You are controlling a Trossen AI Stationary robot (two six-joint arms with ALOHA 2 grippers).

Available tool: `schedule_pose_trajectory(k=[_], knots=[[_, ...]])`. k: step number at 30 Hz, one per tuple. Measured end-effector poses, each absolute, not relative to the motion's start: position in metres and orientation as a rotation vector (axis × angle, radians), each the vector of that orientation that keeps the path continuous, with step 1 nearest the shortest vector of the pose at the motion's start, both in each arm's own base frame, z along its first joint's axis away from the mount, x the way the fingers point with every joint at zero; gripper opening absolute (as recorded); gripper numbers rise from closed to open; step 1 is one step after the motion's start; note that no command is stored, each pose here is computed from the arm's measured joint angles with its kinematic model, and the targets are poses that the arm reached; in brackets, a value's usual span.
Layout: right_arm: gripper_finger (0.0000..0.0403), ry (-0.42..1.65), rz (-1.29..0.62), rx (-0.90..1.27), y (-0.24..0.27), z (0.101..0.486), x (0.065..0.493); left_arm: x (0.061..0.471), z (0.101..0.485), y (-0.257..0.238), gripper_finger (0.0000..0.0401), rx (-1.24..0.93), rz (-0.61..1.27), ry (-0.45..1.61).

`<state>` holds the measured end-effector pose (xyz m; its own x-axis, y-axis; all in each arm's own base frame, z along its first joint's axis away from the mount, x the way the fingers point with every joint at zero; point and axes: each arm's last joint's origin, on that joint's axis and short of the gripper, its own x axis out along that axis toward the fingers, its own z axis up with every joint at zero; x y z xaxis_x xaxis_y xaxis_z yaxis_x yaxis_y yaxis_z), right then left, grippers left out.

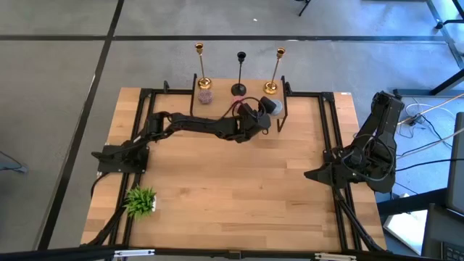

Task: Pick & Place candle stick holders
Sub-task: Put the blue scented candle on the shelf

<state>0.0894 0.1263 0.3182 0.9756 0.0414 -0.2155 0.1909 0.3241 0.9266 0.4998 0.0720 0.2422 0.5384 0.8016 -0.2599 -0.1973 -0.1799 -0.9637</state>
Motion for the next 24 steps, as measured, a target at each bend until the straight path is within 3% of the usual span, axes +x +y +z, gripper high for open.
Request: schedule_pose_trajectory(k=[6,11,18,24], knots=[[0.0268,0.21,-0.099,1.237,0.128,0.318,0.09,0.491,0.251,0.072,0.0248,-1.454,1.025,-0.482],[0.0268,0.2,-0.105,1.236,0.128,0.318,0.09,0.494,0.257,0.066,0.0248,-1.444,0.956,-0.447],[0.0268,0.198,-0.101,1.229,0.128,0.319,0.09,0.505,0.276,0.048,0.0248,-1.304,0.709,-0.361],[0.0268,0.197,-0.098,1.231,0.128,0.319,0.09,0.51,0.302,0.059,0.0239,-1.068,0.427,-0.154]])
